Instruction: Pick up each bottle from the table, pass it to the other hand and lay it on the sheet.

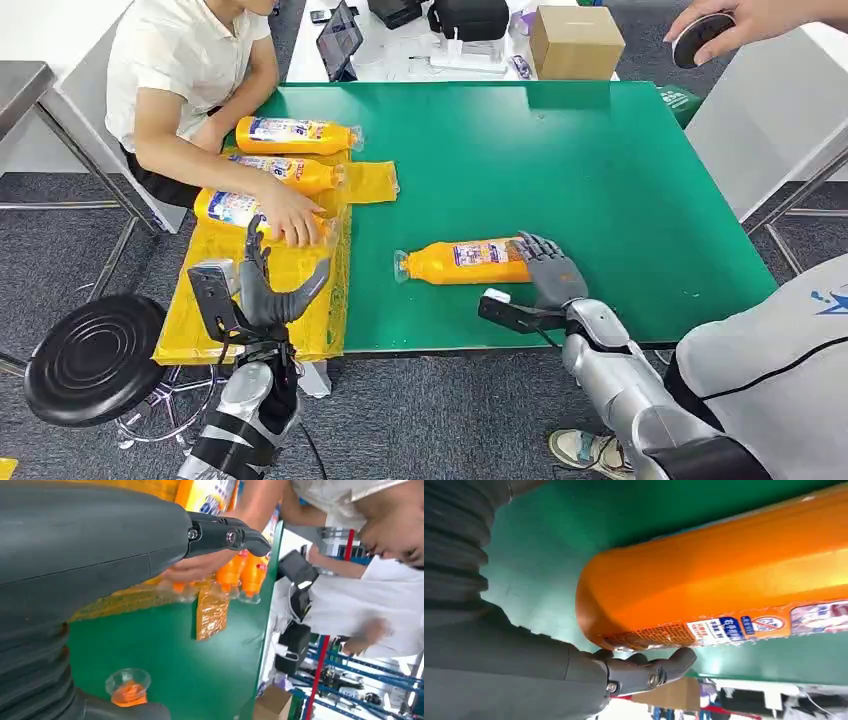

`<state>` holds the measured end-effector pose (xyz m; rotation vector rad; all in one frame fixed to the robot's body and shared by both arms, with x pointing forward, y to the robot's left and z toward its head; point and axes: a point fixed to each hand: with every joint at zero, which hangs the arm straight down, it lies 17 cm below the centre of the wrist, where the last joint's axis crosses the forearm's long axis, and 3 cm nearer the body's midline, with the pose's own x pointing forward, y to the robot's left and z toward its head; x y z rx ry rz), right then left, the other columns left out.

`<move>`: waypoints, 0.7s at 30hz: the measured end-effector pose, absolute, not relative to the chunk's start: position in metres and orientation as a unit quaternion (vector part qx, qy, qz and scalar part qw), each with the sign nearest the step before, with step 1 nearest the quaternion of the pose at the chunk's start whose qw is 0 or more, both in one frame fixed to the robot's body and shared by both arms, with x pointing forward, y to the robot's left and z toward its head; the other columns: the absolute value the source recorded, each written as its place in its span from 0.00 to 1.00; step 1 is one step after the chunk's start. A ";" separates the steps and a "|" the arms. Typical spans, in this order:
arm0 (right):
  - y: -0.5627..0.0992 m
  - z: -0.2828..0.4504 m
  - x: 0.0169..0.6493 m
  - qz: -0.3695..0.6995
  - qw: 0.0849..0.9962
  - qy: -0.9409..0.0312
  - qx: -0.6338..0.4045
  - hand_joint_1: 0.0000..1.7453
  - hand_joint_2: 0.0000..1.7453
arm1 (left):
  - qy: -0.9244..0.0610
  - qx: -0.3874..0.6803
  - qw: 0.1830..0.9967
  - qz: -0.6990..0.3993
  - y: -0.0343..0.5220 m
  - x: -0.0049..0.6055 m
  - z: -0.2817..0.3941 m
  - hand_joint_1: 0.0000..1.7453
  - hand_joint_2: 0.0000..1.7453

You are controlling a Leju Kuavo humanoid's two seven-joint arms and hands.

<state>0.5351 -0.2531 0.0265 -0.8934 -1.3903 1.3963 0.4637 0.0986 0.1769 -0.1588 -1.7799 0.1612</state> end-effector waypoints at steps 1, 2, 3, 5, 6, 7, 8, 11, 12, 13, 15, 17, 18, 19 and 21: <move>-0.254 0.027 0.537 0.569 0.473 -0.566 -0.365 0.00 1.00 | -0.775 -0.071 0.624 0.068 0.096 0.464 0.177 0.00 1.00; -0.255 0.027 0.538 0.569 0.477 -0.563 -0.364 0.00 1.00 | -0.774 -0.073 0.625 0.065 0.094 0.463 0.177 0.00 1.00; -0.255 0.028 0.540 0.569 0.479 -0.561 -0.364 0.00 1.00 | -0.774 -0.076 0.625 0.064 0.091 0.464 0.177 0.00 1.00; -0.253 0.029 0.542 0.568 0.482 -0.559 -0.364 0.00 1.00 | -0.774 -0.079 0.626 0.060 0.087 0.465 0.178 0.00 1.00; -0.253 0.030 0.543 0.567 0.483 -0.558 -0.365 0.00 1.00 | -0.774 -0.081 0.626 0.058 0.085 0.465 0.178 0.00 1.00; -0.251 0.031 0.544 0.568 0.482 -0.558 -0.365 0.00 1.00 | -0.774 -0.083 0.625 0.055 0.082 0.465 0.179 0.00 1.00; -0.250 0.032 0.546 0.568 0.482 -0.559 -0.365 0.00 1.00 | -0.774 -0.084 0.625 0.054 0.081 0.465 0.179 0.00 1.00; -0.248 0.034 0.548 0.568 0.482 -0.559 -0.365 0.00 1.00 | -0.773 -0.086 0.626 0.050 0.077 0.465 0.179 0.00 1.00; -0.247 0.034 0.548 0.567 0.482 -0.559 -0.365 0.00 1.00 | -0.773 -0.088 0.626 0.048 0.076 0.465 0.179 0.00 1.00; -0.247 0.034 0.548 0.568 0.482 -0.559 -0.365 0.00 1.00 | -0.773 -0.088 0.626 0.048 0.075 0.465 0.179 0.00 1.00; -0.244 0.034 0.548 0.570 0.480 -0.558 -0.365 0.00 1.00 | -0.773 -0.089 0.627 0.045 0.074 0.466 0.179 0.00 1.00; -0.241 0.036 0.549 0.576 0.473 -0.556 -0.368 0.00 1.00 | -0.772 -0.090 0.628 0.043 0.072 0.466 0.179 0.00 1.00; -0.239 0.037 0.550 0.578 0.469 -0.556 -0.370 0.00 1.00 | -0.772 -0.090 0.628 0.043 0.072 0.466 0.179 0.00 1.00; -0.236 0.038 0.551 0.581 0.463 -0.555 -0.373 0.00 1.00 | -0.772 -0.090 0.628 0.043 0.072 0.466 0.179 0.00 1.00; -0.231 0.042 0.552 0.585 0.453 -0.556 -0.378 0.00 1.00 | -0.771 -0.089 0.629 0.042 0.072 0.466 0.178 0.00 1.00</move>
